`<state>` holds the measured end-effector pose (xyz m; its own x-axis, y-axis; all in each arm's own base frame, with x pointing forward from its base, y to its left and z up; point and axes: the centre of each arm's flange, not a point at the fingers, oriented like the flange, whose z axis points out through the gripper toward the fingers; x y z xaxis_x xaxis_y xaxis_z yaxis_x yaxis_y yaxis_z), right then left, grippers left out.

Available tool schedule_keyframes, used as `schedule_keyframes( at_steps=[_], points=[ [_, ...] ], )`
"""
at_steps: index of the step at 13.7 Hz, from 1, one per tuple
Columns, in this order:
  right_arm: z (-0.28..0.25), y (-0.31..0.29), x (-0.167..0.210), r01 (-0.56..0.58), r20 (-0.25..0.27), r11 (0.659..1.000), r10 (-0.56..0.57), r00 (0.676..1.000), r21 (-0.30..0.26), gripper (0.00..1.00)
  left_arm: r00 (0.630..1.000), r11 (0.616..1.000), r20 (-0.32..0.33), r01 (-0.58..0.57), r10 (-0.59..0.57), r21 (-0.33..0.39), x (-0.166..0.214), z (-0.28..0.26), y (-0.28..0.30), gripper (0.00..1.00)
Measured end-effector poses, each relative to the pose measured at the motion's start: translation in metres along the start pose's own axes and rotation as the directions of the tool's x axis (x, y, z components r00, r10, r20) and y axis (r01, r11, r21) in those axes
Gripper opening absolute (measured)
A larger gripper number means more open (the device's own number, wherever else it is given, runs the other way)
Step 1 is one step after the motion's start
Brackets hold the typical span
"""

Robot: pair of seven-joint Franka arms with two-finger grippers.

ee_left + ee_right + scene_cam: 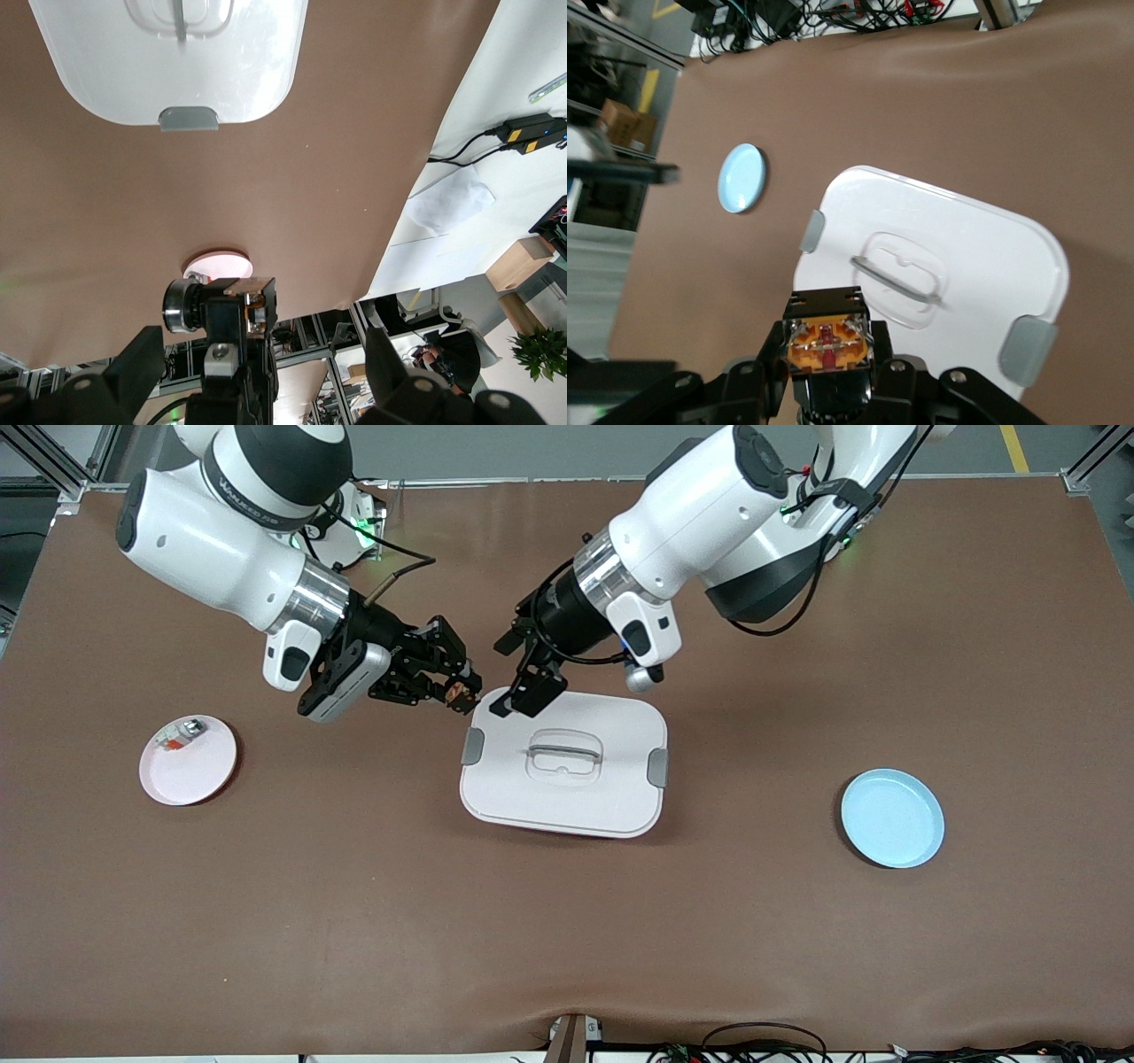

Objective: Transfer orange switch to right arm and place
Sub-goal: 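Open the left gripper and pull the right gripper away with switch, then move the switch to the white plate while the left gripper withdraws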

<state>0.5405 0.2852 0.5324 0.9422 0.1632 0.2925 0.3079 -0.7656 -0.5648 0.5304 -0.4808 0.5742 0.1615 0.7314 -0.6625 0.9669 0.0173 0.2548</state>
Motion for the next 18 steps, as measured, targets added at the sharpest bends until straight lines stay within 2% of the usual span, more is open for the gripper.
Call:
schedule_keyframes(
  at_steps=[4,7,9,12,15,18],
  points=[
    [-0.009,0.034,-0.001,0.111,0.077,0.993,-0.107,0.991,-0.043,0.41,0.986,0.987,-0.053,-0.154,0.156,0.049,0.002,-0.023,0.001,1.00],
    [-0.022,0.065,-0.002,0.191,0.146,0.978,-0.177,0.973,-0.088,0.41,0.942,0.944,-0.092,-0.313,0.322,0.105,0.001,-0.050,-0.001,1.00],
    [-0.030,0.083,-0.003,0.248,0.186,0.963,-0.226,0.956,-0.104,0.41,0.876,0.882,-0.131,-0.442,0.464,0.165,0.005,-0.065,-0.004,1.00],
    [-0.047,0.116,-0.007,0.341,0.261,0.933,-0.302,0.917,-0.118,0.41,0.740,0.755,-0.183,-0.590,0.648,0.286,0.007,-0.075,-0.015,1.00],
    [-0.068,0.153,-0.012,0.440,0.322,0.892,-0.388,0.864,-0.106,0.41,0.649,0.664,-0.184,-0.651,0.738,0.367,0.016,-0.087,-0.016,1.00],
    [-0.091,0.187,-0.017,0.559,0.391,0.823,-0.485,0.783,-0.100,0.41,0.544,0.547,-0.142,-0.720,0.827,0.428,0.042,-0.106,0.000,1.00]
  ],
)
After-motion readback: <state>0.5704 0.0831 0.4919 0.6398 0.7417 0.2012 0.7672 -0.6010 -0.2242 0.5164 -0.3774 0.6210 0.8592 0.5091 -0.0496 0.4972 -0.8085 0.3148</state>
